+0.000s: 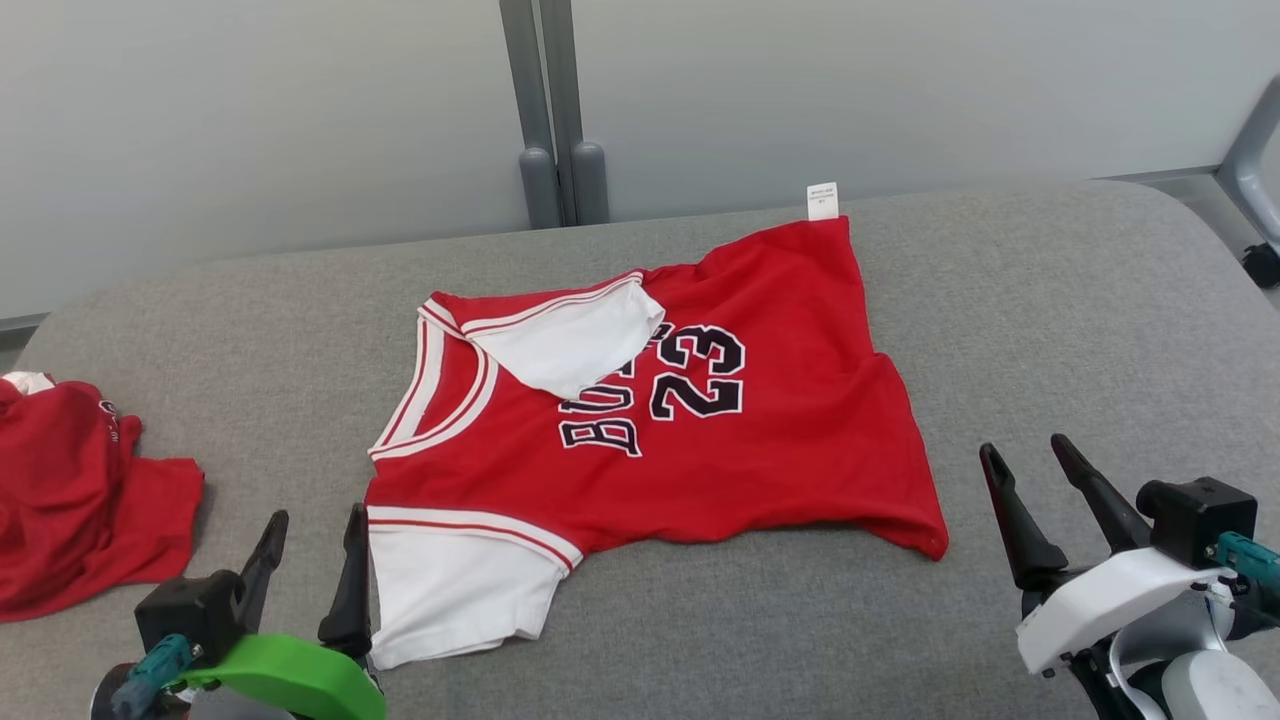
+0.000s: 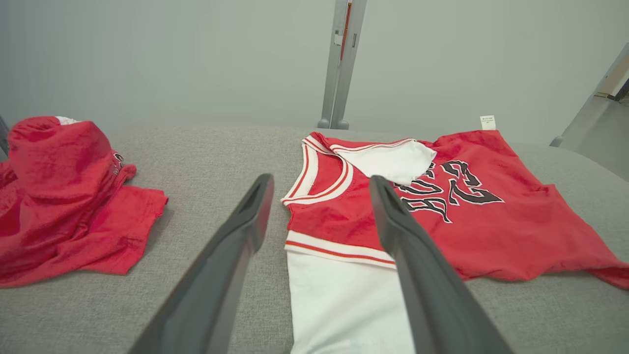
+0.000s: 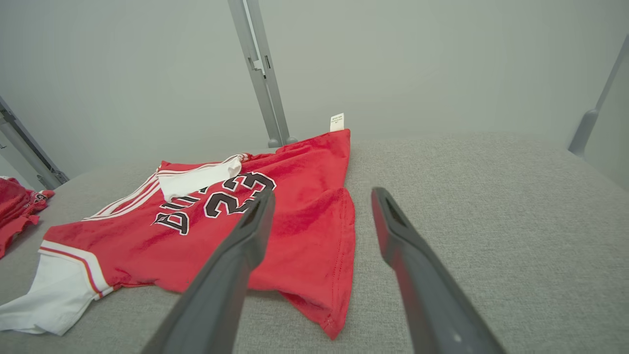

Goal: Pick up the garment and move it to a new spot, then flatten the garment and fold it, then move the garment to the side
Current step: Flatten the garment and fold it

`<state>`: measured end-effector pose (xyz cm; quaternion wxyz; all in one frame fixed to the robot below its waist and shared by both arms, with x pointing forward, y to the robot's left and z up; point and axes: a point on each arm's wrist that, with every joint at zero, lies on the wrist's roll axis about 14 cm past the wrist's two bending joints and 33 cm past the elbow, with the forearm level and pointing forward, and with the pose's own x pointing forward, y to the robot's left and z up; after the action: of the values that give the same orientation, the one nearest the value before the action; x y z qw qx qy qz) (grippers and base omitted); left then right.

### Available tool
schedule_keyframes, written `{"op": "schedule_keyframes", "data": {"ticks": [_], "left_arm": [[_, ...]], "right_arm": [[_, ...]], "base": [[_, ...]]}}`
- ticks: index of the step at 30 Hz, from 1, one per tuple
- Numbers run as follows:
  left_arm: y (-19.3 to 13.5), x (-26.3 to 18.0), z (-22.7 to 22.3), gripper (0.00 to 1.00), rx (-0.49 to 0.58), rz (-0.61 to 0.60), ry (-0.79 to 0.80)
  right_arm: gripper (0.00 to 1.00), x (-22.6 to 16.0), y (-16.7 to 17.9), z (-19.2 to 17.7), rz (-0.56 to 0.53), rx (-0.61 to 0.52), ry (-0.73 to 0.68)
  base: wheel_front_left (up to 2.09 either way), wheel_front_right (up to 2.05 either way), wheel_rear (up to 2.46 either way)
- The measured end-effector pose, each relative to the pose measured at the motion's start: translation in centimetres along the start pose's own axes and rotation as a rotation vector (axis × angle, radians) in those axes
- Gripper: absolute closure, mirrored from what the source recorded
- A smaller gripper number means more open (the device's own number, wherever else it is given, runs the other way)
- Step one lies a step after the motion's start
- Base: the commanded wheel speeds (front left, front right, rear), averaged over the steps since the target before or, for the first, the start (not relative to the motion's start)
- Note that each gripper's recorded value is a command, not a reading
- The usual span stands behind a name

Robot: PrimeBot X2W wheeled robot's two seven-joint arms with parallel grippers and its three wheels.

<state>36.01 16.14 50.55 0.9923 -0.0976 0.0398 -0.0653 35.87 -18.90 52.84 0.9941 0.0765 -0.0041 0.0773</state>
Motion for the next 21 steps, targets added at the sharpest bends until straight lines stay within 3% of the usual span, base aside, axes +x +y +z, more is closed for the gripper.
{"op": "schedule_keyframes", "data": {"ticks": [13,21], "left_arm": [[0.7,-2.0,-9.0,0.00,-0.008,-0.030,0.480],[0.2,-0.9,-11.1,0.00,-0.033,-0.059,0.563]], "right_arm": [[0.00,0.1,-1.4,-7.4,-0.002,-0.052,0.397],[0.00,1.6,-1.0,-10.6,0.030,-0.058,0.535]], "base": [[0.00,0.00,0.00],[0.00,0.00,0.00]]}}
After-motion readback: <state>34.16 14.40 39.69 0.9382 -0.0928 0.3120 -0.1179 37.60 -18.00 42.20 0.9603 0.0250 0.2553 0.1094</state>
